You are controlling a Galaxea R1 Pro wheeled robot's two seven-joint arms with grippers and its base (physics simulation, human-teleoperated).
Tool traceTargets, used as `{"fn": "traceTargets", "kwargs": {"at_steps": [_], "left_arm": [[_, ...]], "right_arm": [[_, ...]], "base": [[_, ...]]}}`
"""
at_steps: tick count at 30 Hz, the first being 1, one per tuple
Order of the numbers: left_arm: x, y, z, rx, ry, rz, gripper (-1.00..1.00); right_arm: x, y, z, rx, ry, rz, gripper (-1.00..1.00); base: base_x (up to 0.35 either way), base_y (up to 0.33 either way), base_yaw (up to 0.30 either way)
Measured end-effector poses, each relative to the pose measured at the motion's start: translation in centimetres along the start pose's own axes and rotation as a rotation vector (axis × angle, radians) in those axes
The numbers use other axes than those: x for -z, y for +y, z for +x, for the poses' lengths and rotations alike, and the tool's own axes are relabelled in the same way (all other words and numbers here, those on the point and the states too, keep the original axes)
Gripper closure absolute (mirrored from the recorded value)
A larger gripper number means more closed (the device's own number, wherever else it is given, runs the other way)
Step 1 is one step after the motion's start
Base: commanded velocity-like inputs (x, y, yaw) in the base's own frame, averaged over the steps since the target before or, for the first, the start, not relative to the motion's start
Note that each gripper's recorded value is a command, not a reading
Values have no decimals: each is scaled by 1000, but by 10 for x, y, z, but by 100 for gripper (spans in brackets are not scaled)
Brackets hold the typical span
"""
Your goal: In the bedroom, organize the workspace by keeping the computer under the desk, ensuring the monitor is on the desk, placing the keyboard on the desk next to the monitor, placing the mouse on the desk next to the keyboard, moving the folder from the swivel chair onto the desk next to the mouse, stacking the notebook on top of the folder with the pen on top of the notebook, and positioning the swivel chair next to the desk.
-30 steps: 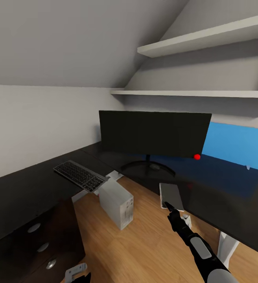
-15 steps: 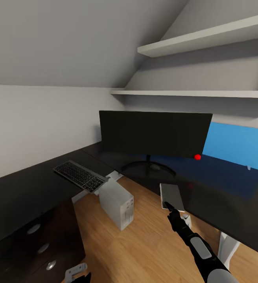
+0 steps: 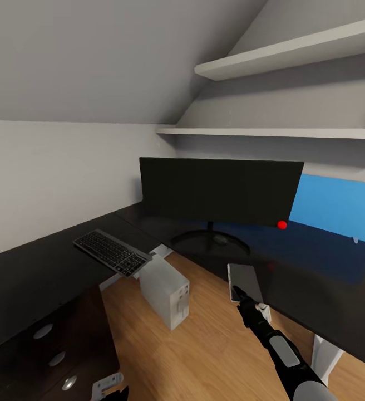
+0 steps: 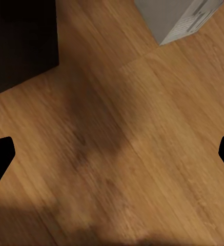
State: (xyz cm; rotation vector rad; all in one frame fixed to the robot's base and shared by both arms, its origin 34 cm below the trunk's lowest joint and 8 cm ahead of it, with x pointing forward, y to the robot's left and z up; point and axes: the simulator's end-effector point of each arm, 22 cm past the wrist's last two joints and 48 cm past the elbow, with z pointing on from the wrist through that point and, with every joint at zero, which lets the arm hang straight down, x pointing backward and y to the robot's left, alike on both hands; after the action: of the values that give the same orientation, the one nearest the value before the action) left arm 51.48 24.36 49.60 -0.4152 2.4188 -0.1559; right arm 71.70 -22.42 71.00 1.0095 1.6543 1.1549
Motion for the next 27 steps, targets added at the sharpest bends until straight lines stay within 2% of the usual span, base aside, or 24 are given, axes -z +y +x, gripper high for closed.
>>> {"fn": "traceTargets", "kwargs": {"at_steps": [17, 18, 27], "left_arm": [[0, 0, 0, 0, 0, 0, -100], [0, 0, 0, 0, 0, 0, -100], [0, 0, 0, 0, 0, 0, -100]], "right_arm": [[0, 0, -2, 0, -4, 0, -100], [0, 0, -2, 1, -4, 0, 100], [0, 1, -2, 0, -4, -3, 100]], "base": [[3, 0, 0], [0, 0, 0], [0, 0, 0]]}}
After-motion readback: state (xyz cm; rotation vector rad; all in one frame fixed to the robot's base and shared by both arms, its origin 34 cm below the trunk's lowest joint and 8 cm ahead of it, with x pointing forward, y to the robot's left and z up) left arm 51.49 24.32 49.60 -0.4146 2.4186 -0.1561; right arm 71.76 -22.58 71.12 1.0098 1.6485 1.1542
